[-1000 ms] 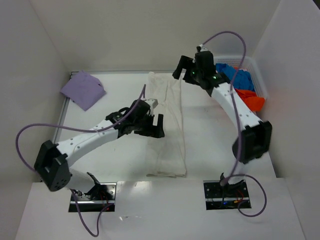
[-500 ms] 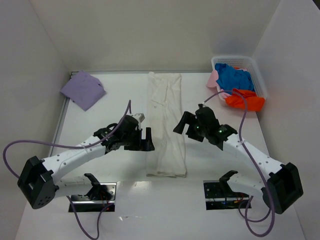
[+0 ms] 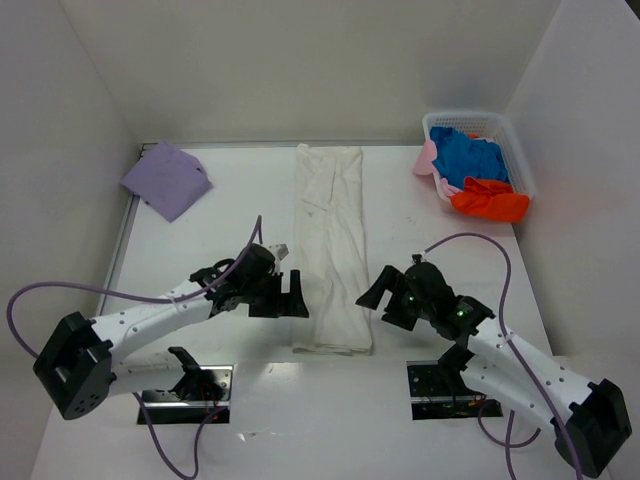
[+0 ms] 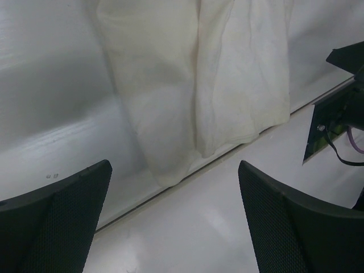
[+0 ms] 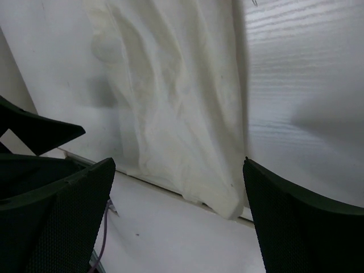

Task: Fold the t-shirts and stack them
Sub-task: Grab the bottom of the folded rectangular tshirt with both arms

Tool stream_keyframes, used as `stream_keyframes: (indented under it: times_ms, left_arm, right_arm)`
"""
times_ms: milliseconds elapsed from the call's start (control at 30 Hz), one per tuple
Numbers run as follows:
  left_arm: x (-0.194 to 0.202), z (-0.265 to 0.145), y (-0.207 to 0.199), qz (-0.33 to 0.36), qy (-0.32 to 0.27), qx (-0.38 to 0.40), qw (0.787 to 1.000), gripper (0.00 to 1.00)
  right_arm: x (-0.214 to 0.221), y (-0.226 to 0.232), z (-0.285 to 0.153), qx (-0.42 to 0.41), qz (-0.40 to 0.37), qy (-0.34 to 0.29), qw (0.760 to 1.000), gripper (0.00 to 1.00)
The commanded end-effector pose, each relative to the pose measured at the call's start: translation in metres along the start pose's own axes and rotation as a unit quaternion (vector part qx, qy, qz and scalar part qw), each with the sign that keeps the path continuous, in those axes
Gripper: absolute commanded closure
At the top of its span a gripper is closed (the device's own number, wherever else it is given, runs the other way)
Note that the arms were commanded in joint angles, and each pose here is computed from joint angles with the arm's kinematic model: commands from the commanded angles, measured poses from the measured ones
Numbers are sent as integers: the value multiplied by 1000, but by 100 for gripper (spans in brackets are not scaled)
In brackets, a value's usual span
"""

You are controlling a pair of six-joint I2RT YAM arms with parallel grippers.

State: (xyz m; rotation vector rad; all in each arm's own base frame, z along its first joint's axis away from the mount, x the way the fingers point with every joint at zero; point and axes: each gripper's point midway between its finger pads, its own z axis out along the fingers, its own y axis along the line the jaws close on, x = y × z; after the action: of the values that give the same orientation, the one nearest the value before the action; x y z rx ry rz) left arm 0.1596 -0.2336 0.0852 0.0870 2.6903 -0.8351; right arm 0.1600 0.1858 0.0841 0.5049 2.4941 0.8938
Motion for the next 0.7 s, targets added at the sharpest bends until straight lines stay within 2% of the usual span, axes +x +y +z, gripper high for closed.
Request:
stream_keyframes:
  times_ms: [0, 100, 367, 667]
  left_arm:
    - [11, 12, -4, -6, 32, 10, 999, 0]
    - [19, 21, 4, 4, 57, -9, 998, 0]
    - [18, 25, 2, 4, 58, -12, 998, 0]
    - [24, 31, 3, 12, 84, -12, 996, 0]
  right_arm:
    - [15, -9, -4, 4, 30, 23, 999, 3]
    - [22, -22, -3, 23, 32, 32, 999, 4]
    - [25, -36, 4, 73, 7, 54, 996, 6]
    - [32, -38, 11, 83, -8, 80, 993, 17]
